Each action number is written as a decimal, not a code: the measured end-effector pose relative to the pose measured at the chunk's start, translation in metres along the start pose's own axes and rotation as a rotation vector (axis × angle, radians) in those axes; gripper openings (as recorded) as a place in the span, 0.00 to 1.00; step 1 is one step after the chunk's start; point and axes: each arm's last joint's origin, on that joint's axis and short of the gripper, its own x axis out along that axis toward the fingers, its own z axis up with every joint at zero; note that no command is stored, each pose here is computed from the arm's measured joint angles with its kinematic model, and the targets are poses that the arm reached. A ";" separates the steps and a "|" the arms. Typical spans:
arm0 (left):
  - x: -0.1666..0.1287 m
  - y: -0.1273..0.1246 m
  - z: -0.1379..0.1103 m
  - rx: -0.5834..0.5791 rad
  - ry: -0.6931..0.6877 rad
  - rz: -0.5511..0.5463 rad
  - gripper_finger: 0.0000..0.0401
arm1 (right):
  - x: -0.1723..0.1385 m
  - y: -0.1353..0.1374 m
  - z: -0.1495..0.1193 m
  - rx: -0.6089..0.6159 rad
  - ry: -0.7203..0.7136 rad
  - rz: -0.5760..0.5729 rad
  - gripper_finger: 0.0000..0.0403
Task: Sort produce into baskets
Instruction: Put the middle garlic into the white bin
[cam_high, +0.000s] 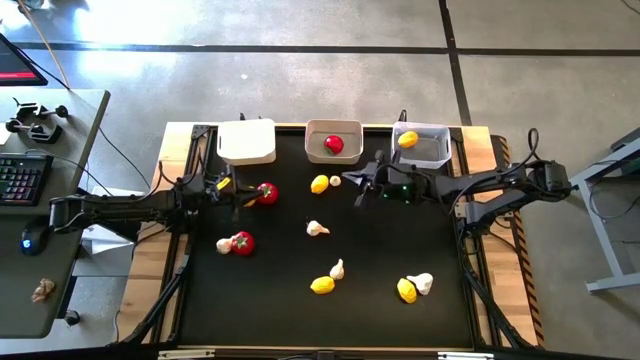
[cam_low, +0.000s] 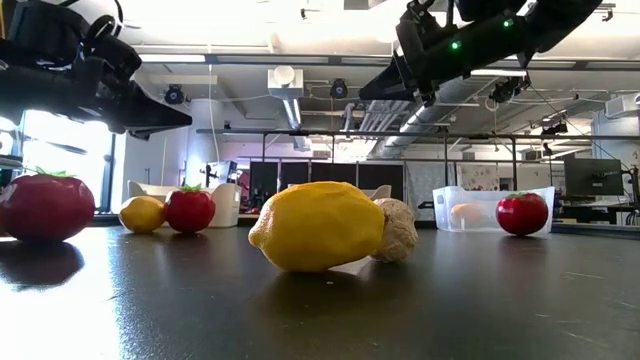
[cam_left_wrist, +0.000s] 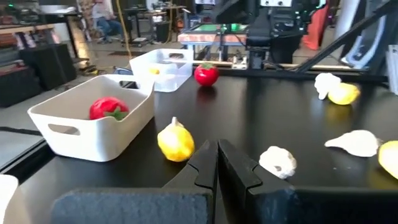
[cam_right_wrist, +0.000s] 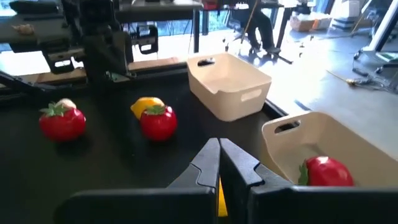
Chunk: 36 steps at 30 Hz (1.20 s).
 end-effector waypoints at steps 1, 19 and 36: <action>0.000 0.000 0.000 0.000 0.003 -0.015 0.00 | 0.000 0.000 0.001 0.001 -0.005 0.002 0.00; 0.021 0.001 0.012 -0.069 0.328 -0.025 0.00 | 0.001 -0.003 0.000 -0.070 0.002 -0.006 0.00; 0.072 -0.006 0.089 0.034 0.611 0.043 0.18 | 0.002 -0.009 -0.011 -0.165 0.113 -0.010 0.00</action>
